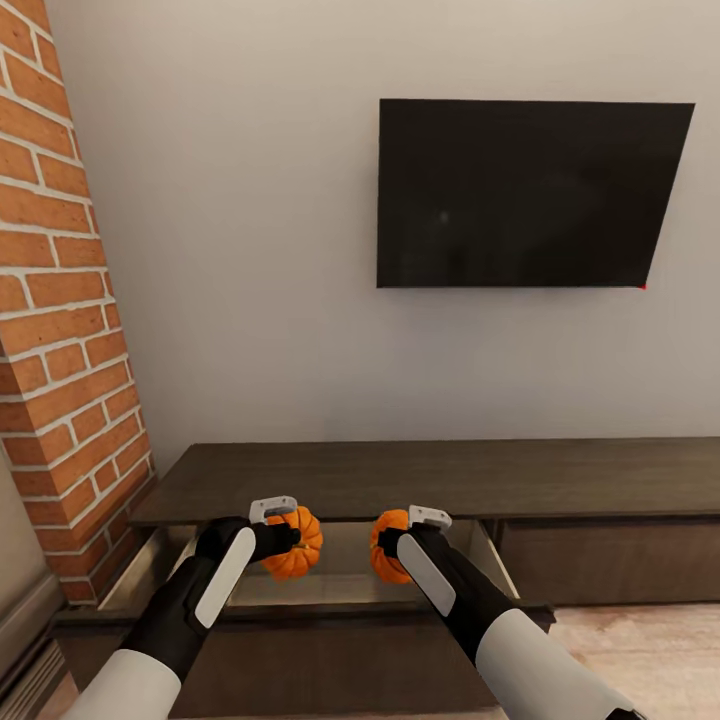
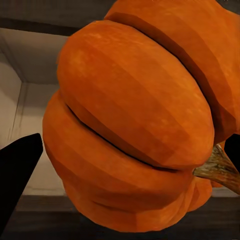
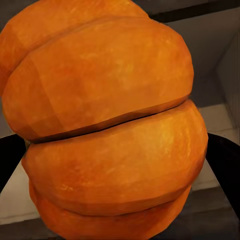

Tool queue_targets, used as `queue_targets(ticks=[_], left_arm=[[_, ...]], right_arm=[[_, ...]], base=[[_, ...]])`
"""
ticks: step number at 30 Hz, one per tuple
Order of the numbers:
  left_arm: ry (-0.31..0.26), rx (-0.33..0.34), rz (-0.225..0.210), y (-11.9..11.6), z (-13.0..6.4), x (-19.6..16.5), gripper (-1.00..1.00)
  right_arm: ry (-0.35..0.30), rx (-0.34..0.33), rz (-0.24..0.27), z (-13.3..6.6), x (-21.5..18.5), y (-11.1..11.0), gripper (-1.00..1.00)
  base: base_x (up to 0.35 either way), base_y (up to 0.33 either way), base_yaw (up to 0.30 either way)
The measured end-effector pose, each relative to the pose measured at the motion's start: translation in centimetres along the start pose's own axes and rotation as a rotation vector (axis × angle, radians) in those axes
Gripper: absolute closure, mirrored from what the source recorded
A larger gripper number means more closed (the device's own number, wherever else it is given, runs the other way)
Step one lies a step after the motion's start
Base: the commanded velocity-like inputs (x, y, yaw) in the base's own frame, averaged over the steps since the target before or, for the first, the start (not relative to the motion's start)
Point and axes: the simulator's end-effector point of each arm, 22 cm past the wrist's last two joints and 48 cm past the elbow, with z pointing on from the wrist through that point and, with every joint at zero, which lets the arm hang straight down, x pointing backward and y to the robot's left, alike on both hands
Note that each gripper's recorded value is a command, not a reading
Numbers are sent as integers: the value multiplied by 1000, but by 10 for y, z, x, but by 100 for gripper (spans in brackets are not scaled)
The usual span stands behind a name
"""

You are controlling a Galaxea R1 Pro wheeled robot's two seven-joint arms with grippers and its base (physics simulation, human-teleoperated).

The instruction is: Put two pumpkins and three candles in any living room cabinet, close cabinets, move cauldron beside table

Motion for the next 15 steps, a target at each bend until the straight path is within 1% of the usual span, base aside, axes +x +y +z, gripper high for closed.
queue_targets(ticks=[4,8,15], left_arm=[[27,-10,5,2,6,11,100],[34,-4,10,-3,7,14,100],[34,-7,13,-3,7,15,100]], right_arm=[[-1,0,-1,0,0,0,100],[-1,0,-1,0,0,0,100],[0,-1,-1,0,0,0,100]], base=[[96,-71,0],[154,-129,0],[23,-20,0]])
